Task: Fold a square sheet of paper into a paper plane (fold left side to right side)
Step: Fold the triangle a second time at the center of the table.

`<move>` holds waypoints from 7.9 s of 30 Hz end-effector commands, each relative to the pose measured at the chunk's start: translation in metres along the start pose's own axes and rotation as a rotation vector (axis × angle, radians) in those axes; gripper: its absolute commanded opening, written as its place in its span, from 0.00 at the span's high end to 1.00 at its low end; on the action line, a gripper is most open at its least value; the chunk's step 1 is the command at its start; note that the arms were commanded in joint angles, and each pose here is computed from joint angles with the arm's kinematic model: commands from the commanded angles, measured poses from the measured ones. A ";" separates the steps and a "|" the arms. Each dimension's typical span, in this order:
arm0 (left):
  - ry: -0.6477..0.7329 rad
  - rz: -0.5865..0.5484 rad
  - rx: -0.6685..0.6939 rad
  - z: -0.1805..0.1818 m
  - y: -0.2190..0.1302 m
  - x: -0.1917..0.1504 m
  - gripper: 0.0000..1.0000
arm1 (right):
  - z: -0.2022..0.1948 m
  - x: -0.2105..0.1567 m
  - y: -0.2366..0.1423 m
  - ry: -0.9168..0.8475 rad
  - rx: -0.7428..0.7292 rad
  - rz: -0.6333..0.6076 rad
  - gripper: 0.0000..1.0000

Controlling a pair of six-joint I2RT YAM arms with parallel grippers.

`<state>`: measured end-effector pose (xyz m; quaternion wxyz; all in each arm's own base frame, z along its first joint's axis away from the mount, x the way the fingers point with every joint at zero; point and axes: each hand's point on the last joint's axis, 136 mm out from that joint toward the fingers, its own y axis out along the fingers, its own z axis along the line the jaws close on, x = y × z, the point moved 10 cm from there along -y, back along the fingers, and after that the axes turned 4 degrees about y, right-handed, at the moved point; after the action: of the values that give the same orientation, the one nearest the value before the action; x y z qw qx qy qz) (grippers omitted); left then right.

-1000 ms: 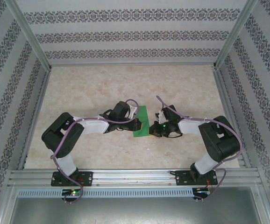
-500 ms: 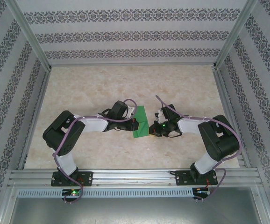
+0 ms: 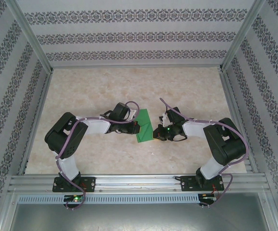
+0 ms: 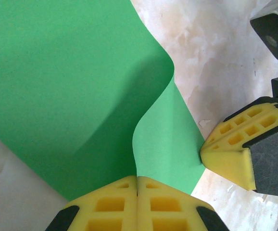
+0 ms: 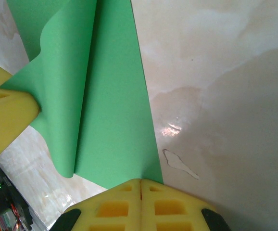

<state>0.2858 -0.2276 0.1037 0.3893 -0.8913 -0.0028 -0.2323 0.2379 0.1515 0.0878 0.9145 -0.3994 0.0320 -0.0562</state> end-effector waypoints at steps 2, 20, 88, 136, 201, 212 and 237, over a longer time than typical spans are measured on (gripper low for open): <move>0.014 0.013 0.001 0.005 0.001 0.005 1.00 | -0.005 -0.004 0.007 0.007 -0.046 0.036 1.00; 0.024 0.007 0.036 0.010 -0.004 0.008 1.00 | -0.007 -0.005 0.009 0.009 -0.050 0.045 1.00; 0.020 0.014 0.099 0.025 0.006 0.007 1.00 | -0.005 -0.005 0.010 0.008 -0.036 0.058 1.00; 0.015 0.066 0.140 0.032 0.012 -0.001 1.00 | 0.045 0.039 0.039 -0.038 0.091 -0.029 1.00; -0.167 0.039 -0.045 -0.021 0.005 -0.019 0.96 | 0.016 0.024 0.044 0.024 -0.007 -0.002 1.00; -0.189 0.055 -0.024 -0.014 0.010 -0.027 0.97 | 0.015 0.024 0.044 0.024 -0.011 0.003 1.00; -0.221 0.059 -0.049 -0.012 -0.003 -0.051 0.98 | 0.012 0.024 0.044 0.025 -0.025 0.013 1.00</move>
<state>0.2422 -0.2279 0.0883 0.3717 -0.9189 -0.0162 -0.1309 0.2791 0.1975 0.0833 0.9278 -0.3667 0.0127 -0.0682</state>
